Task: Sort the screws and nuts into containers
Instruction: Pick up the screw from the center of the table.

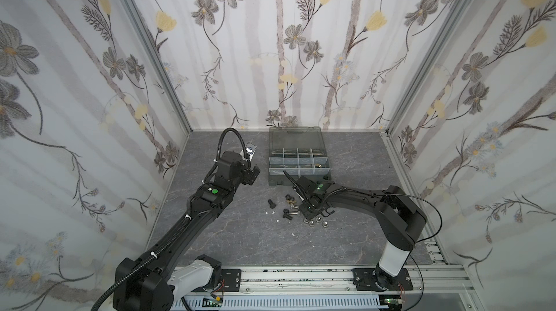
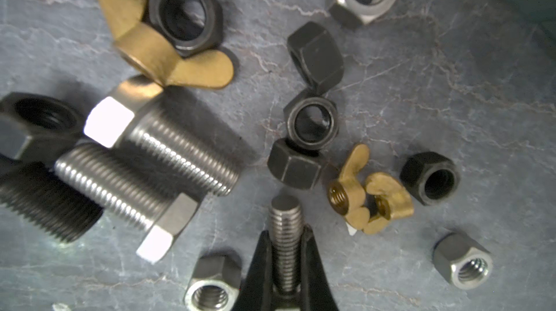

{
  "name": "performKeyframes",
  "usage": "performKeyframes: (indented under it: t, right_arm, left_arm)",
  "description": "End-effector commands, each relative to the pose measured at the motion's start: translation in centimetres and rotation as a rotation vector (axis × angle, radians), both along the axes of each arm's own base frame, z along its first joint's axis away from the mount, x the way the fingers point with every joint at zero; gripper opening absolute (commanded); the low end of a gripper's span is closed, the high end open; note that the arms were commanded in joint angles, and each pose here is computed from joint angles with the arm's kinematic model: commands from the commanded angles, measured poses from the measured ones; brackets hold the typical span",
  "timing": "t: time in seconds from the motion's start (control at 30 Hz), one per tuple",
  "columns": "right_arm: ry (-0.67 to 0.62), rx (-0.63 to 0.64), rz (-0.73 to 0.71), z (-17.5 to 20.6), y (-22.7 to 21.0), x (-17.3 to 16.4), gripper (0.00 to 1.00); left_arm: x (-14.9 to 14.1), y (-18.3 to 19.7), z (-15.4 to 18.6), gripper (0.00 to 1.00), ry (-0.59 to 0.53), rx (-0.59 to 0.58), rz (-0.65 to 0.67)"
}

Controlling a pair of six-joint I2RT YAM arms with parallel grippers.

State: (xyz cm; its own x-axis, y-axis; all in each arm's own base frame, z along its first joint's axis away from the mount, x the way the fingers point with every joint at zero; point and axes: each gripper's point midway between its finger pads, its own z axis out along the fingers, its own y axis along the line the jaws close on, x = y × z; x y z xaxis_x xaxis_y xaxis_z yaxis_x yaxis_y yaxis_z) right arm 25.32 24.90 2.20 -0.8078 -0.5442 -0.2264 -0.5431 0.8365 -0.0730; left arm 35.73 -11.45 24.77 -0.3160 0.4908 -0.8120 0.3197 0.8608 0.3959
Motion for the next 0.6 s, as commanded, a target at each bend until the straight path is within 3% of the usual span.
performKeyframes:
  t: [0.0, 0.27, 0.57]
  right_arm:
    - [0.008, 0.019, -0.005, 0.9, 0.0, -0.1, 0.02]
    - [0.0, 0.092, -0.005, 3.4, 1.2, 0.2, 0.0]
    - [-0.057, 0.152, -0.043, 7.2, 1.3, 4.0, 0.0]
  left_arm:
    - [0.0, -0.5, 1.3, 1.0, -0.037, -0.038, -0.022]
    - [-2.2, -3.4, 5.1, 1.0, -0.026, -0.225, -0.221]
    - [-4.7, -4.7, 8.0, 1.0, 0.016, -0.337, -0.376]
